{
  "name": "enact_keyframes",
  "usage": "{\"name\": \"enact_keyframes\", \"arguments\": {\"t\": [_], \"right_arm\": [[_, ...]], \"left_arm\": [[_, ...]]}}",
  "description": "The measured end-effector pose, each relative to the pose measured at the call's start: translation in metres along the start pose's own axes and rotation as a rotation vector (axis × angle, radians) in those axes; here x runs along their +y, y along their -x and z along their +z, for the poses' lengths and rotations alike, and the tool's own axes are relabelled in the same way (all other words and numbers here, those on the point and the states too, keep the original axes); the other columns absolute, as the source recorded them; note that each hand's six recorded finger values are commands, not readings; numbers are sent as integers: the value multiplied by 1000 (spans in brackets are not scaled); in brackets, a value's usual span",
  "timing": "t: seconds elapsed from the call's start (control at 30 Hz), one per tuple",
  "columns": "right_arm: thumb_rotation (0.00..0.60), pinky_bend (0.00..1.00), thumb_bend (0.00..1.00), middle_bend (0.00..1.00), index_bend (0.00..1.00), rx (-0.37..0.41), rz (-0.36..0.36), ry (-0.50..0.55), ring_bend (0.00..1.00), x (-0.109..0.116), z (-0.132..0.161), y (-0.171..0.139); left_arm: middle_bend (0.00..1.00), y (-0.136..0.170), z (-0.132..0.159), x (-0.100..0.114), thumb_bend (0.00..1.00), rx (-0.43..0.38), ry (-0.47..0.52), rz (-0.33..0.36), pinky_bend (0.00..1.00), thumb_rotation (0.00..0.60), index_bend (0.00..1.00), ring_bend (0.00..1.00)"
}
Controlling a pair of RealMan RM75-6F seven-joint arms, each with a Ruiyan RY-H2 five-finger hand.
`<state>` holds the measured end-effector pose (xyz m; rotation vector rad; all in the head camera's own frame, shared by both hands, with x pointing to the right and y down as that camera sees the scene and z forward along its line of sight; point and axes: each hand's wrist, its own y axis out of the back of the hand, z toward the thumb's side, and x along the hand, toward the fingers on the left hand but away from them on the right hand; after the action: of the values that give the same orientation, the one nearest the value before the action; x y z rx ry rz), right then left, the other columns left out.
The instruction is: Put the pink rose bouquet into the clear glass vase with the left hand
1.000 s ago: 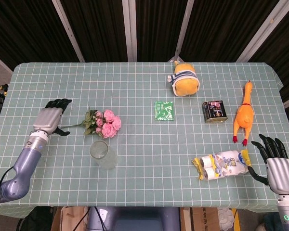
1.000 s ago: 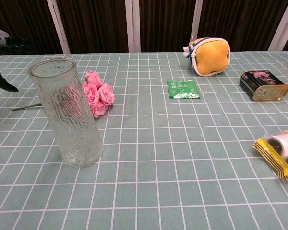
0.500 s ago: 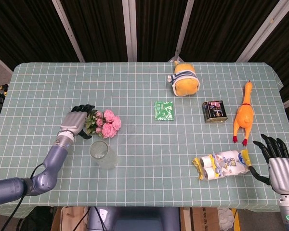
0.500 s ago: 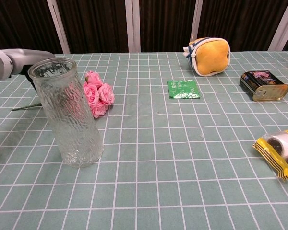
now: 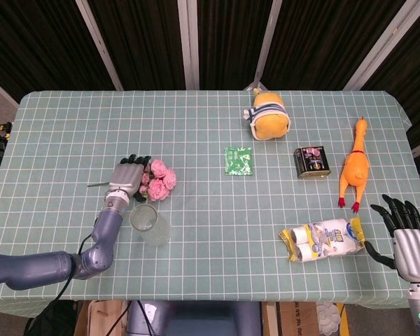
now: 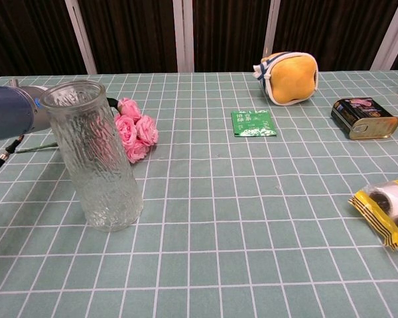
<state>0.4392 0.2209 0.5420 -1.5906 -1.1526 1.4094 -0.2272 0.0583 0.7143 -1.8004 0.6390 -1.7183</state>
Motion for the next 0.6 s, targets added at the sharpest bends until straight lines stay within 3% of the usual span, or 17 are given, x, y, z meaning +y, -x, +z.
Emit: {"name": "enact_keyframes", "arguments": {"t": [0.2, 0.4, 0.6], "right_arm": [[600, 0, 280, 88, 206, -1, 0, 6, 77, 1, -2, 0], [600, 0, 280, 88, 206, -1, 2, 14, 77, 1, -2, 0], [600, 0, 280, 88, 206, -1, 0, 21, 77, 1, -2, -1]], "left_arm": [[328, -6, 6, 0, 403, 1, -15, 24, 351, 600, 224, 237], [425, -10, 10, 7, 433, -14, -33, 106, 420, 600, 287, 310], [467, -9, 7, 7, 454, -9, -12, 117, 460, 600, 322, 342]]}}
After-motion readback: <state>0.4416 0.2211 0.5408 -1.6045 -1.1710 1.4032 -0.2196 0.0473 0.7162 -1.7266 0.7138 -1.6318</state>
